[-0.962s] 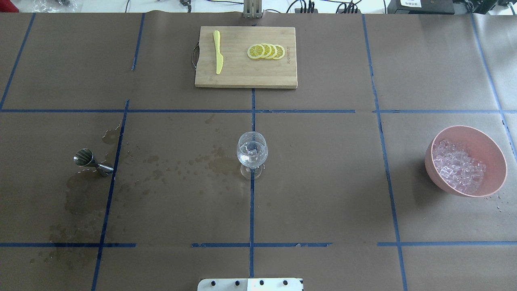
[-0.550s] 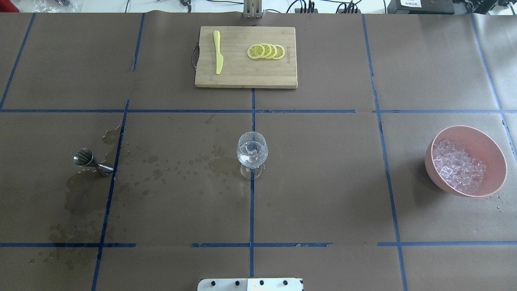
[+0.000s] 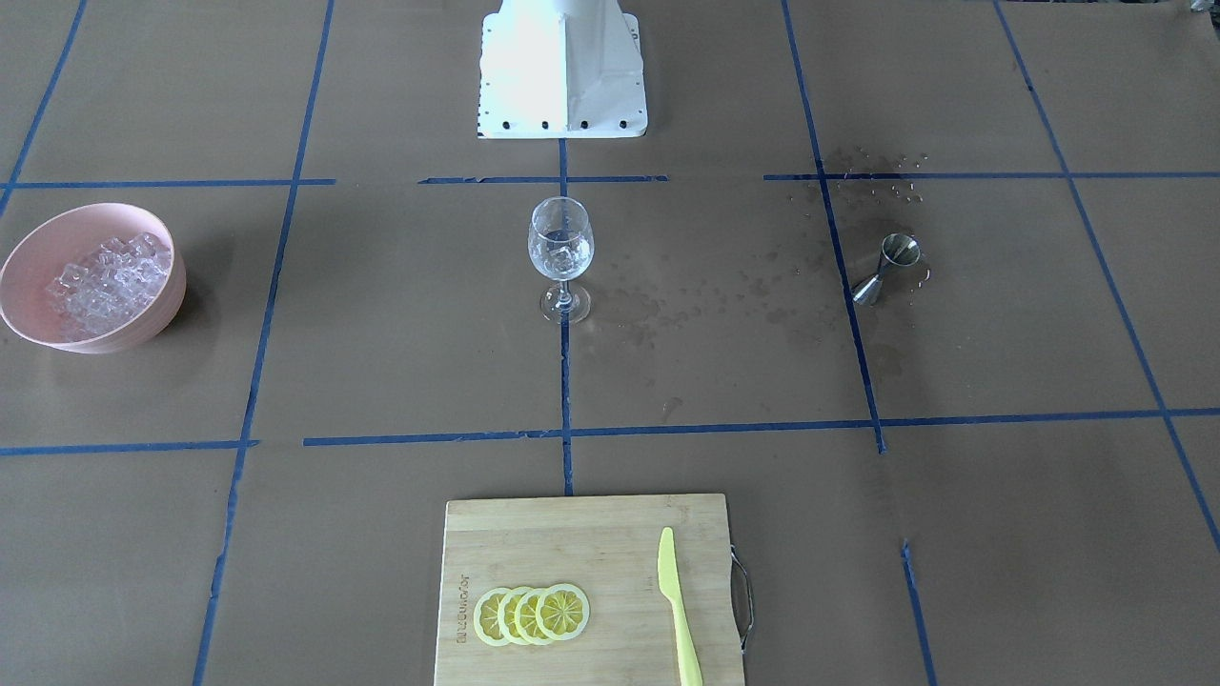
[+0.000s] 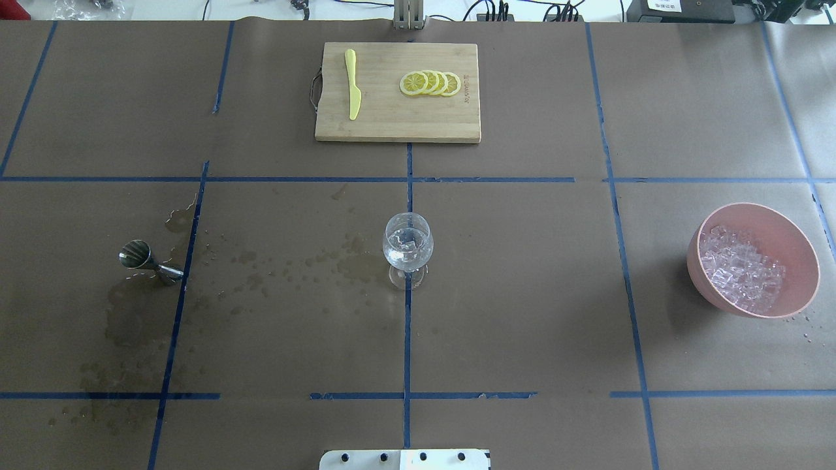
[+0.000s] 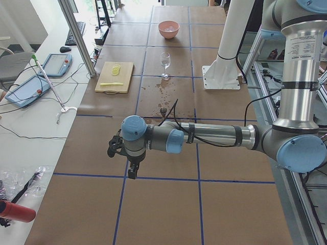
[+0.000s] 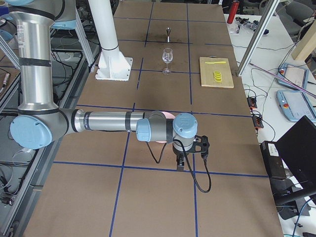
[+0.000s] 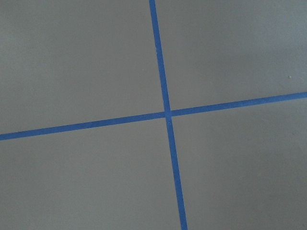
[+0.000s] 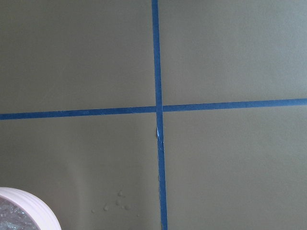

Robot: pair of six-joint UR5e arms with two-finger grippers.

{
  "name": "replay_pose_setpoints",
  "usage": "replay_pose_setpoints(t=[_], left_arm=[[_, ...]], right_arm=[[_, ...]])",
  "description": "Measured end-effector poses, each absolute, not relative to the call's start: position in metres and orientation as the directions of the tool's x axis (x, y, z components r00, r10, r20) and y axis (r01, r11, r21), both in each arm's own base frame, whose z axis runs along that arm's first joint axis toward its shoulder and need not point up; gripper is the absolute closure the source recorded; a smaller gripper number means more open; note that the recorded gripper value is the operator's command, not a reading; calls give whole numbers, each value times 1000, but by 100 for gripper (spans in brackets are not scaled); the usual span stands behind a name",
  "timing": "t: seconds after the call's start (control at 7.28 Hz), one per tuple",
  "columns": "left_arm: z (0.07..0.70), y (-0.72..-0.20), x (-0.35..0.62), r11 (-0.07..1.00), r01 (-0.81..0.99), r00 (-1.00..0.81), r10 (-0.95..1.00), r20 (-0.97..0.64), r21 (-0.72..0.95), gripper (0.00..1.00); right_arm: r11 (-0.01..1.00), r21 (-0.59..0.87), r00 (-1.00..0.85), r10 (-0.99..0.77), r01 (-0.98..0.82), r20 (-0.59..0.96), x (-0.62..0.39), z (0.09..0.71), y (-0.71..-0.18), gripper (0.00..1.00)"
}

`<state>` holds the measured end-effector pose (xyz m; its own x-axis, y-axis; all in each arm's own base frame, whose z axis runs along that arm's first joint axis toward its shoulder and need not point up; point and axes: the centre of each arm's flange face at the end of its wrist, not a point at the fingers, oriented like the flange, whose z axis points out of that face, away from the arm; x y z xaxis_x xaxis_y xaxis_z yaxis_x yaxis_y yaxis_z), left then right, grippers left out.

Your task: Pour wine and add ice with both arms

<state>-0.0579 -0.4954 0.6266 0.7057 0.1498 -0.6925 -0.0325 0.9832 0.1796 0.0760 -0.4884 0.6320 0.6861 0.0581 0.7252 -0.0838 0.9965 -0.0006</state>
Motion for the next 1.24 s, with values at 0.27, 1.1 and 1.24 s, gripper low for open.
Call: replay_pose_setpoints(t=[0.27, 1.1, 1.24], left_arm=[[627, -495, -58, 983, -33, 707, 150, -691, 180, 0], [625, -497, -58, 983, -32, 708, 151, -690, 183, 0], [625, -498, -58, 983, -31, 708, 150, -690, 182, 0]], right_arm=[[996, 4, 686, 55, -84, 725, 76, 629, -490, 0], [996, 10, 686, 51, -84, 726, 76, 627, -490, 0], [996, 10, 686, 50, -84, 726, 76, 627, -490, 0]])
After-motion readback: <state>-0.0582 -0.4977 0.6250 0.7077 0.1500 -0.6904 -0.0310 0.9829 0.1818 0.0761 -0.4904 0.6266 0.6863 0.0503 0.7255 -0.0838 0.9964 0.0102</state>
